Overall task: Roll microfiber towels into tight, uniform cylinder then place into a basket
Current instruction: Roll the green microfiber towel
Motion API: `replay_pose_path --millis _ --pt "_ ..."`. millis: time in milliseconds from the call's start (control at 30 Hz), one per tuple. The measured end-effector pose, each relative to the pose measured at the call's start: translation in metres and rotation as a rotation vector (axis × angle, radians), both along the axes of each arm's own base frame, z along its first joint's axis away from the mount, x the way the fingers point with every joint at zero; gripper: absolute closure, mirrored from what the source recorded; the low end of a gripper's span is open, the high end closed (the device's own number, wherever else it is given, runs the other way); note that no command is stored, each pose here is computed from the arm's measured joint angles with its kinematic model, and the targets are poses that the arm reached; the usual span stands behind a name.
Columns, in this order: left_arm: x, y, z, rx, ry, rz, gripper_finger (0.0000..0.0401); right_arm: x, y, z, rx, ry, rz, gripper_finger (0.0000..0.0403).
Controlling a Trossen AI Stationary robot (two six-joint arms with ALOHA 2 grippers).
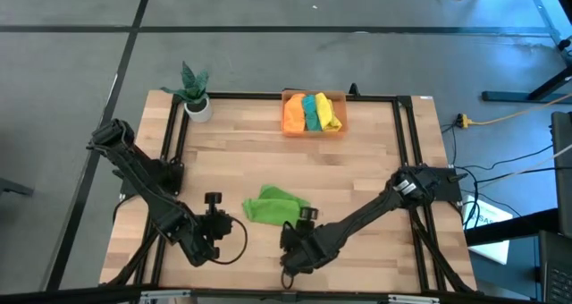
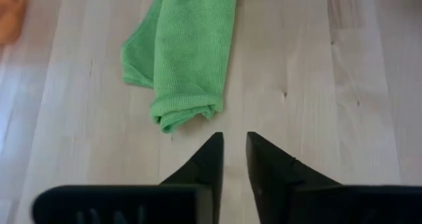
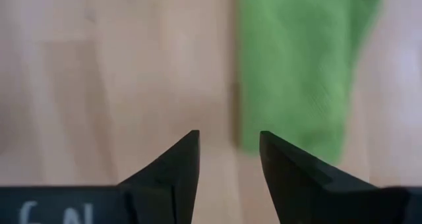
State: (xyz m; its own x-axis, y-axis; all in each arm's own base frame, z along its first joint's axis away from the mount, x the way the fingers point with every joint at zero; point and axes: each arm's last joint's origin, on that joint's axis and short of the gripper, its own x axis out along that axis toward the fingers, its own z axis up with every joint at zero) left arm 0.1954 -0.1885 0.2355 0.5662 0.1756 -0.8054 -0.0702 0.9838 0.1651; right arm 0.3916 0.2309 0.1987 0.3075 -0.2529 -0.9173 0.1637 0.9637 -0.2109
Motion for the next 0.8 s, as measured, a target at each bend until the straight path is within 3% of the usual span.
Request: replay_pose_path --millis 167,433,633,800 --pt "0.000 0.000 0.000 -0.001 0.001 0.000 0.0316 0.012 0.000 0.002 0.003 -0.038 0.192 0.0244" --pt "-0.001 -0.001 0.000 -0.006 0.007 -0.006 0.0315 0.019 -0.008 -0.006 -0.082 0.024 0.379 0.0244" --pt "-0.002 -0.002 0.000 -0.005 0.008 -0.014 0.0313 0.028 -0.014 -0.034 -0.129 0.112 0.465 0.0244" --pt "-0.003 -0.004 0.000 -0.005 0.007 -0.021 0.0313 0.034 -0.022 -0.046 -0.217 0.127 0.451 0.0244"
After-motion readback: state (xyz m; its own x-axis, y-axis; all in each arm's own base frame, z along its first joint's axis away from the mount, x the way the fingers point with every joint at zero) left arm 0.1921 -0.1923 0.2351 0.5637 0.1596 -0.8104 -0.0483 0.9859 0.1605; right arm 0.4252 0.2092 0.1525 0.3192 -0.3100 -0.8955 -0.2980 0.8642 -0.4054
